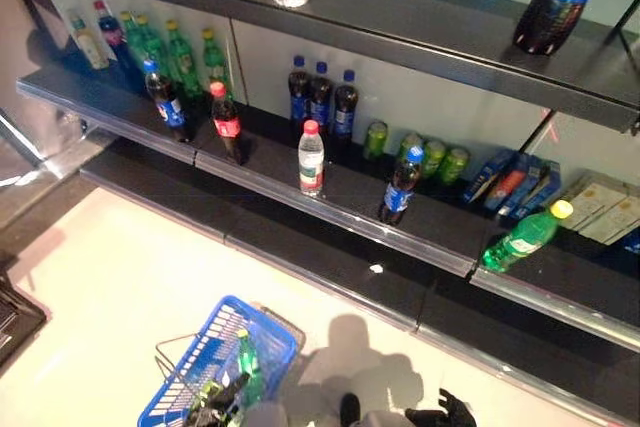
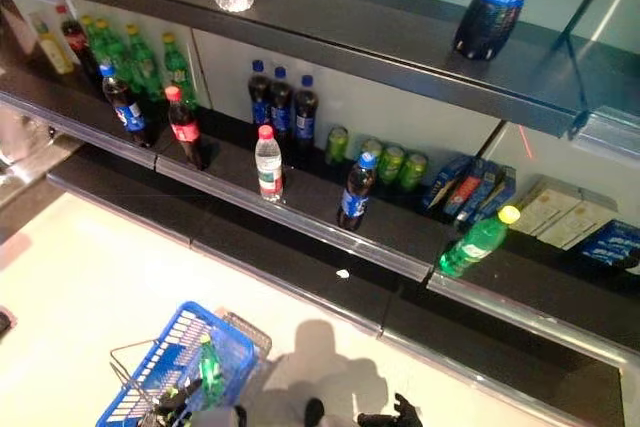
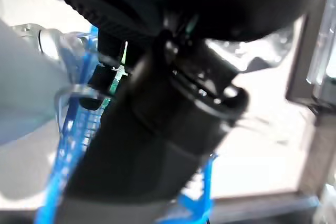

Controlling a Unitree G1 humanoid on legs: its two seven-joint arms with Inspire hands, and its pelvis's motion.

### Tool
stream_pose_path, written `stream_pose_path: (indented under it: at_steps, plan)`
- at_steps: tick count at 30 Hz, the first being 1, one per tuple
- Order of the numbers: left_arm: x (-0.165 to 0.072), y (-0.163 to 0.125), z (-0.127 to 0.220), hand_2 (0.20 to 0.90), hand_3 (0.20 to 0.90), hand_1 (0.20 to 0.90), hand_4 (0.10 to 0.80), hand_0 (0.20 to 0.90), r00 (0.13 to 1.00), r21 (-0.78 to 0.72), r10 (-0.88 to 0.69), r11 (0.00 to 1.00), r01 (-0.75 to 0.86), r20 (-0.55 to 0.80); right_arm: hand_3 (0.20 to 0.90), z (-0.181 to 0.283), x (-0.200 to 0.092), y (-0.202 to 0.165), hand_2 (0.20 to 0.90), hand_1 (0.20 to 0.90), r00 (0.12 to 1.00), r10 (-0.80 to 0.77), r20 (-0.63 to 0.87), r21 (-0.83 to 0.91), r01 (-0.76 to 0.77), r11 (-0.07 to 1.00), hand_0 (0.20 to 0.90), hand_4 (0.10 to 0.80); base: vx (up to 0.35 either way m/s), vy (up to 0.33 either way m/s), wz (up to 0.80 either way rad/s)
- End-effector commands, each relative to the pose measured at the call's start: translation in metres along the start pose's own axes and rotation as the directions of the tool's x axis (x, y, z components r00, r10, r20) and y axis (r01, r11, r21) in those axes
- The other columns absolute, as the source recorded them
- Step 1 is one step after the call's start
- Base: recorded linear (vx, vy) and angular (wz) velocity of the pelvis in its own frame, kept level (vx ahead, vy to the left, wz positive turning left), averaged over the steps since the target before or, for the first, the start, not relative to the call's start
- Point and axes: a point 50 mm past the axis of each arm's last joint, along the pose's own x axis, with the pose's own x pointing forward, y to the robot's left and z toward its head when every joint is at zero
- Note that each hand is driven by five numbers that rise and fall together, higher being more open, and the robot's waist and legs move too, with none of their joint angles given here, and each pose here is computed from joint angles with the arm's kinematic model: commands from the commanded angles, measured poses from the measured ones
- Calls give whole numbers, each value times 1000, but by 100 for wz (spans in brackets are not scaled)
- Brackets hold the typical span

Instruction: Pick up the drink and place into the basket.

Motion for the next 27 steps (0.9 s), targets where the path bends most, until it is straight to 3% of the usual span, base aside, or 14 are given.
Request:
stream_pose_path:
  at_steps: [1,7,13,14,21,27]
  plan:
    - [-4,21,-6,300,200,300,100,300,999,-39,30,999,-29,35,900,3,1,-10,900,900,999,-21,33,-16,22,1000,900,800,256,328,-84]
    - [-3,20,-9,300,200,300,100,300,999,-2,52,999,-52,15,900,-15,-2,-19,900,900,999,-51,-14,30,52,998,900,800,204,306,-35]
    - [0,14,14,300,200,300,100,300,995,15,6,1000,-8,98,900,-9,-6,-1,900,900,998,20,67,-40,-17,999,900,800,145,228,-13]
    - [0,14,20,300,200,300,100,300,992,97,-17,995,5,124,900,-1,-6,8,900,900,993,49,111,-65,-42,997,900,800,42,50,-6]
    - [0,-5,31,300,200,300,100,300,984,270,-83,962,39,156,900,42,-8,27,900,900,955,158,251,-159,-120,980,900,800,-64,-60,-13]
    - [-2,-11,20,300,200,300,100,300,986,508,-106,861,27,127,900,75,-23,48,900,900,854,385,350,-325,-275,905,900,800,-61,-154,-6]
